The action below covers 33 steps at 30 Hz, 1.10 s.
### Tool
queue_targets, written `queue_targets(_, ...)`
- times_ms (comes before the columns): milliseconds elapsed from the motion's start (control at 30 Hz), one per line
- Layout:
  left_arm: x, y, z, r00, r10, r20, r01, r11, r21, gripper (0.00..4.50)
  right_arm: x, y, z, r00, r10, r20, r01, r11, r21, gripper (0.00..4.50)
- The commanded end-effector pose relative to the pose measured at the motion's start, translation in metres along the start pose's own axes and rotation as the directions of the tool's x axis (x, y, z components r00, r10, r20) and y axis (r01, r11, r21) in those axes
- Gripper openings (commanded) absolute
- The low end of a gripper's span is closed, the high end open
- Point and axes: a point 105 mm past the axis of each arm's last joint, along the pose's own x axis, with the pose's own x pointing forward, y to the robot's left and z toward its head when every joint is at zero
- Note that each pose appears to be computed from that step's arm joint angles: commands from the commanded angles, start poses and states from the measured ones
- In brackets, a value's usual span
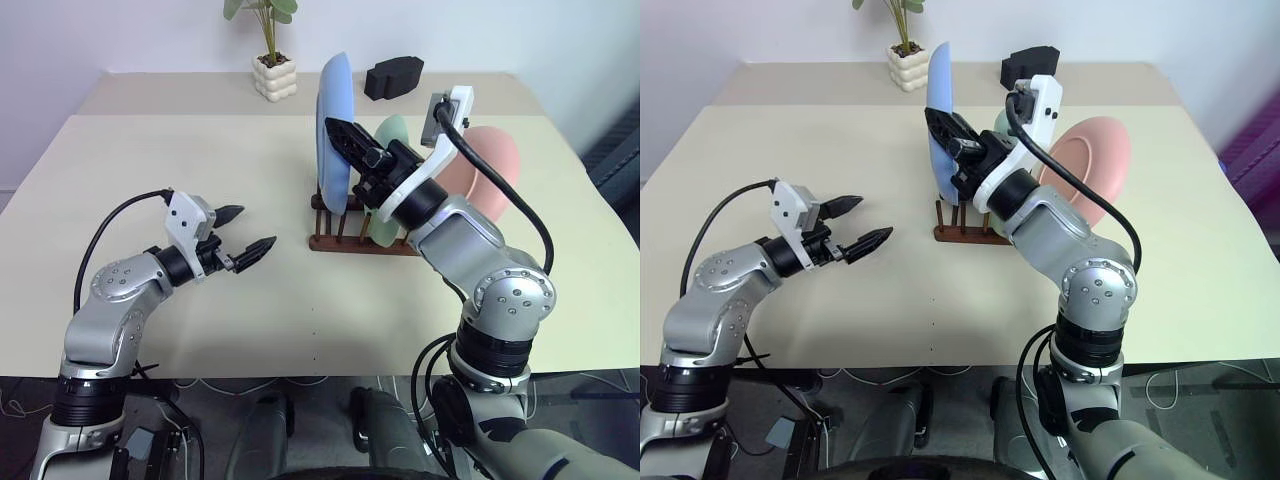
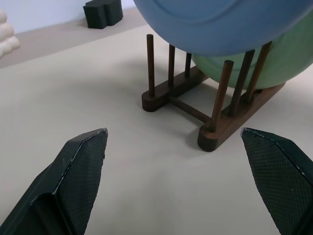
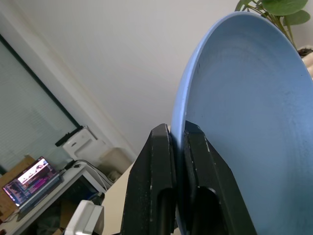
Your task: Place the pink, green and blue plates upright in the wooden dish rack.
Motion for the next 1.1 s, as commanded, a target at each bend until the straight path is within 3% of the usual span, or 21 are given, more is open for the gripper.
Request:
queue_targets(33, 0.001, -0.005, 0.012, 0.999, -0.024, 0.032, 0.022, 0.999, 0.044, 4.48, -0.002, 0.004, 0.003, 1.0, 0.008, 0.019, -0.008, 1.0, 0.015, 0.0)
queue_targets(567, 0.001, -0.01, 0.01, 0.999, -0.044, 0.025, 0.043, 0.998, 0.041, 4.48, -0.004, -0.014, -0.006, 0.997, -0.073, -0.018, 0.075, 0.991, 0.11, 0.0)
queue_targets(667, 0.001, -0.011, 0.009, 0.999, -0.048, 0.022, 0.047, 0.998, 0.041, 4.5, -0.004, -0.016, -0.008, 0.996, -0.084, -0.023, 0.086, 0.989, 0.117, 1.02)
queue_targets(900, 0.001, -0.012, 0.009, 0.998, -0.052, 0.02, 0.051, 0.998, 0.041, 4.5, -0.004, -0.015, -0.007, 0.996, -0.08, -0.025, 0.083, 0.99, 0.113, 4.46)
queue_targets(1100, 0.001, -0.012, 0.008, 0.998, -0.054, 0.02, 0.054, 0.998, 0.039, 4.5, -0.003, -0.011, -0.003, 0.998, -0.062, -0.016, 0.063, 0.996, 0.059, 4.46)
